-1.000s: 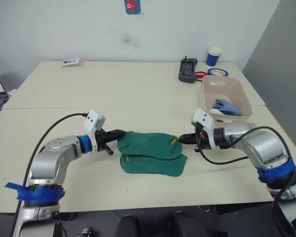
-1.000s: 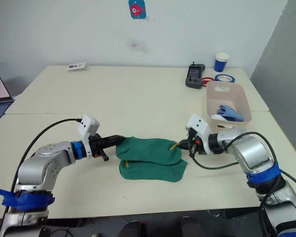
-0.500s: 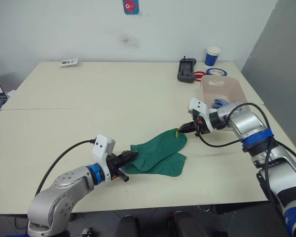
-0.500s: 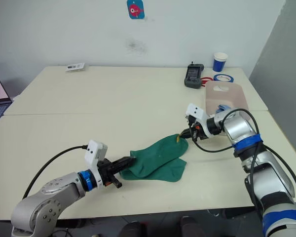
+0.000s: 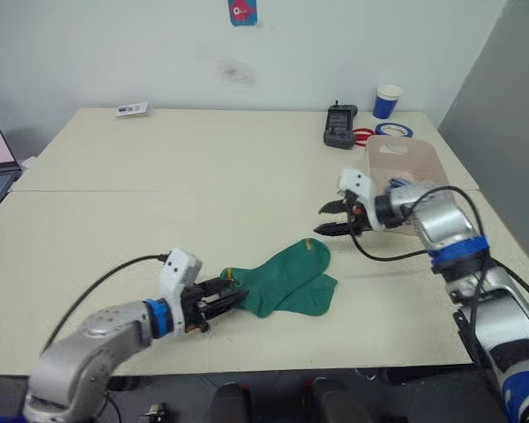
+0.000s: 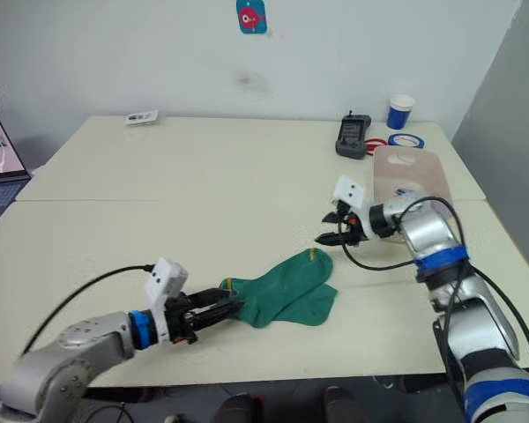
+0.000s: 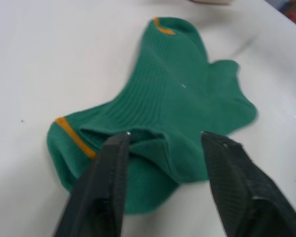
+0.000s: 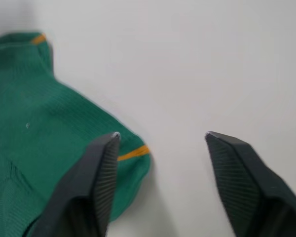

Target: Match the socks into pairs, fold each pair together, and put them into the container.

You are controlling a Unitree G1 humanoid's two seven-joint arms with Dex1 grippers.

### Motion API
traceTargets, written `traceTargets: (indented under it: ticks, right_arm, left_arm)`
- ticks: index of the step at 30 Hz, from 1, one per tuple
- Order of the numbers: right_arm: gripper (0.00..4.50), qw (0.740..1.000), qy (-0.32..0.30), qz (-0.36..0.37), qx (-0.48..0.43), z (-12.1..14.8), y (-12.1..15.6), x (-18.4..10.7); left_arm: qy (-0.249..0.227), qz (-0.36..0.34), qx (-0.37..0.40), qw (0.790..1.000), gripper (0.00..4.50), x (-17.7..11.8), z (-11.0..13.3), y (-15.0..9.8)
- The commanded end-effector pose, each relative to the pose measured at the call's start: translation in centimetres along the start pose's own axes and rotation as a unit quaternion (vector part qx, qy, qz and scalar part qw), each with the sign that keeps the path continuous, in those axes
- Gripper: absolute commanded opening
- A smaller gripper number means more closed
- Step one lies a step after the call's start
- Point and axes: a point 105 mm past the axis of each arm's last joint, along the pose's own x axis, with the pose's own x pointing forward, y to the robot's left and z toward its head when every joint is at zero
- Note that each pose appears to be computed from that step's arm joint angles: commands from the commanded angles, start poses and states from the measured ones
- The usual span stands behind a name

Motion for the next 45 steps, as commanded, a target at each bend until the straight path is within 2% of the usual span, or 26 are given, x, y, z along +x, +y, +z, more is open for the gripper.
traceTargets:
  ticks: [1, 3, 5, 8, 12, 16, 19, 26, 29, 32, 39, 40, 45]
  right_arm:
    - [3.80, 0.998, -0.057, -0.009, 0.004, 1.8, 1.8, -2.1]
    - [3.80, 0.997, -0.074, -0.003, 0.007, 1.8, 3.6, -2.8]
    - [3.80, 0.997, -0.080, 0.003, 0.008, 1.5, 5.5, -3.1]
    - [3.80, 0.997, -0.077, 0.011, 0.018, 0.6, 8.2, -3.1]
    - [3.80, 0.997, -0.074, -0.007, 0.038, -0.3, 9.5, -2.7]
    - [3.80, 0.995, -0.079, -0.030, 0.049, -0.3, 9.6, -2.4]
    - [3.80, 0.998, -0.060, -0.028, 0.013, -0.8, 10.6, -1.7]
    - [3.80, 0.998, -0.050, -0.027, -0.014, -1.5, 11.3, 0.2]
    - [3.80, 0.998, -0.056, -0.035, -0.007, -1.6, 11.3, 0.4]
    - [3.80, 0.997, -0.061, -0.044, 0.003, -1.6, 11.2, 0.3]
    - [3.80, 0.997, -0.065, -0.050, 0.010, -1.4, 10.4, 0.3]
    - [3.80, 0.997, -0.066, -0.050, 0.010, -1.4, 10.3, 0.4]
    - [3.80, 0.996, -0.069, -0.048, 0.012, -1.1, 9.9, 0.4]
  left_arm:
    - [0.000, -0.052, 0.056, 0.997, 3.60, -1.5, 2.9, 0.6]
    - [0.008, -0.066, 0.082, 0.994, 4.19, -1.5, 4.2, 1.5]
    - [0.003, -0.077, 0.122, 0.990, 4.19, -0.6, 5.7, 2.4]
    - [-0.013, -0.091, 0.177, 0.980, 4.19, 2.5, 8.1, 3.6]
    - [-0.017, -0.118, 0.234, 0.965, 4.19, 7.5, 9.8, 3.7]
    - [-0.010, -0.148, 0.269, 0.952, 4.19, 11.5, 10.2, 3.0]
    - [-0.003, -0.165, 0.282, 0.945, 4.19, 14.7, 10.3, 2.0]
    - [0.049, -0.159, 0.309, 0.936, 4.19, 18.2, 8.6, 1.9]
    - [0.069, -0.161, 0.308, 0.935, 3.60, 18.5, 7.8, 2.0]
    - [0.069, -0.159, 0.309, 0.935, 2.62, 18.5, 7.6, 2.2]
    - [0.032, -0.144, 0.288, 0.946, 0.50, 18.4, 8.6, 2.5]
    - [0.025, -0.140, 0.280, 0.949, 0.09, 18.2, 8.9, 2.6]
    - [-0.004, -0.119, 0.242, 0.963, 0.04, 16.8, 9.7, 3.8]
